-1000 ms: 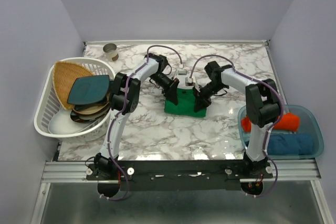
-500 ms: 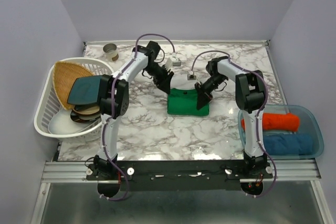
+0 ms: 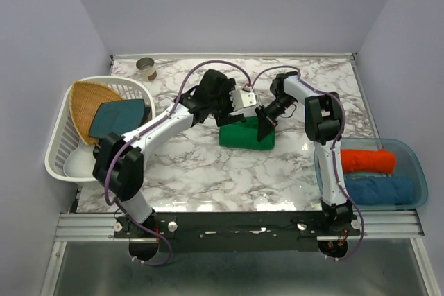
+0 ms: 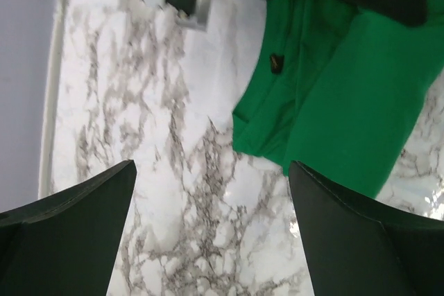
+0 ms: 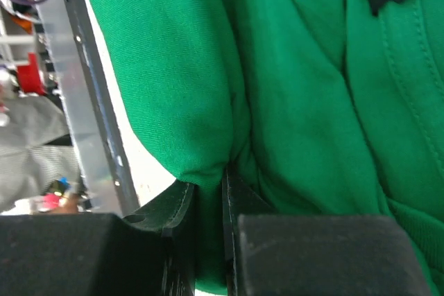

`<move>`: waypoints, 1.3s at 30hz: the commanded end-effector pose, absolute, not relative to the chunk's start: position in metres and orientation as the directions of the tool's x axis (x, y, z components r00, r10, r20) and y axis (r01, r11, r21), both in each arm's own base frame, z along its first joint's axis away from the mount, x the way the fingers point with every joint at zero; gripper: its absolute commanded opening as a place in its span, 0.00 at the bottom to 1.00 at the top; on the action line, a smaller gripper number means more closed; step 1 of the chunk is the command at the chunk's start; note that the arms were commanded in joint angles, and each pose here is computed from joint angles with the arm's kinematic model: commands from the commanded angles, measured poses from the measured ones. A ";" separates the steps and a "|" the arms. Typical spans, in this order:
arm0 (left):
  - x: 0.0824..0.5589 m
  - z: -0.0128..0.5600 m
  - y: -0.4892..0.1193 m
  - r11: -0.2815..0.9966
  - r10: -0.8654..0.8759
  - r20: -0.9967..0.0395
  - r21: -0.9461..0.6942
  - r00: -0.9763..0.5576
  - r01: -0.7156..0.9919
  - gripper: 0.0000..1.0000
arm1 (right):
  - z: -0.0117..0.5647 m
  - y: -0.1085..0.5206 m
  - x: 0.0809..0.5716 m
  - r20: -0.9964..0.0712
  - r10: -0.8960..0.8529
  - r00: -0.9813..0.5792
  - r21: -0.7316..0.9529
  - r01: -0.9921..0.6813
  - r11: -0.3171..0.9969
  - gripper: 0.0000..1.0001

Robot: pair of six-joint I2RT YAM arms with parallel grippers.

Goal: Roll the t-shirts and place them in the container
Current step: Roll the T-shirt to the center of the board.

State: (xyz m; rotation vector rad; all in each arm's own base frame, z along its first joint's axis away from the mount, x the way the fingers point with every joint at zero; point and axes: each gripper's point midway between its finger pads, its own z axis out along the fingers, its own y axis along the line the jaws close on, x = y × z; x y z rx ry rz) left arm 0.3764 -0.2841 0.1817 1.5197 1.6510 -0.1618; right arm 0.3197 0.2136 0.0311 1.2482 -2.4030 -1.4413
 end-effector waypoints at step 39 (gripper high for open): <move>0.261 0.070 -0.313 -0.201 0.593 -0.218 0.892 0.775 0.405 0.97 | 0.013 0.209 0.257 0.053 -0.540 -0.840 0.945 -0.132 0.298 0.11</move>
